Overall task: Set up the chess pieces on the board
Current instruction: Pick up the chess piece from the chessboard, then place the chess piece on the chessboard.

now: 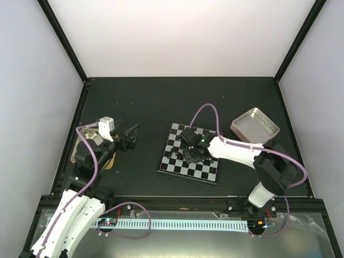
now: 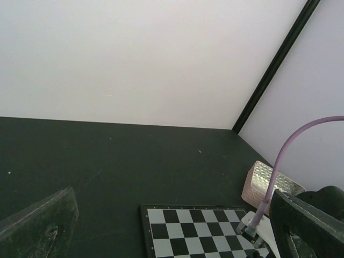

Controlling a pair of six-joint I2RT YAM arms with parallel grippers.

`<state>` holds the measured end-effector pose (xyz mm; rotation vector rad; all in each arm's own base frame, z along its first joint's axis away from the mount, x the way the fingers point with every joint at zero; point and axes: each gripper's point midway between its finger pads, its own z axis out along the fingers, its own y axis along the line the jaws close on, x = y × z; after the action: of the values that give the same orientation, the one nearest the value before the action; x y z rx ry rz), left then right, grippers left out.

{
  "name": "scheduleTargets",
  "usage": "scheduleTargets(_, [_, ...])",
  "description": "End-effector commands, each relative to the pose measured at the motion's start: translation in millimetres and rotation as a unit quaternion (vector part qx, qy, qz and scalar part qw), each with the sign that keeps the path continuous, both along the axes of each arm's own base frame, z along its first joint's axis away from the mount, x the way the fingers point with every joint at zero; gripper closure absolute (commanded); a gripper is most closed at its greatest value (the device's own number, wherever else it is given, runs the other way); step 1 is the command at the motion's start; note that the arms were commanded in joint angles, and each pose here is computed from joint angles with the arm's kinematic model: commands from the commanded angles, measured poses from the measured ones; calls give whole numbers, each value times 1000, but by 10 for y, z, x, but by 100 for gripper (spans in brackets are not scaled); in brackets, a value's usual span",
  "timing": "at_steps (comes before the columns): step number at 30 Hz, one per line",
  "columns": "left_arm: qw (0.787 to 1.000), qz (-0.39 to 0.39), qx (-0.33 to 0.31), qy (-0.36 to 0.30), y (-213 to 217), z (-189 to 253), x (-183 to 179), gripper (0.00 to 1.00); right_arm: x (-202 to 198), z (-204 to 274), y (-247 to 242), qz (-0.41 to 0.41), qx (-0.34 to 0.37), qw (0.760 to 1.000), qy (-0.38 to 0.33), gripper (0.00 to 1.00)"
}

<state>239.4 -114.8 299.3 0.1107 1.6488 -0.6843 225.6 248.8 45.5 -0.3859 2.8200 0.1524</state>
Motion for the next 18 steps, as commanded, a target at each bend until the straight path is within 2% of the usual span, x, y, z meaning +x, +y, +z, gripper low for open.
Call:
scheduleTargets(1, [1000, 1, -5, -11, 6, 92, -16, 1, 40, 232, 45, 1, 27, 999, -36, 97])
scheduleTargets(9, [1000, -19, -11, -12, -57, 149, -41, 1, -93, 489, -256, -36, 56, 995, -73, 99])
scheduleTargets(18, [999, -40, -16, -22, -110, 233, -101, 1, -417, 286, -706, -75, 31, 996, -46, 99])
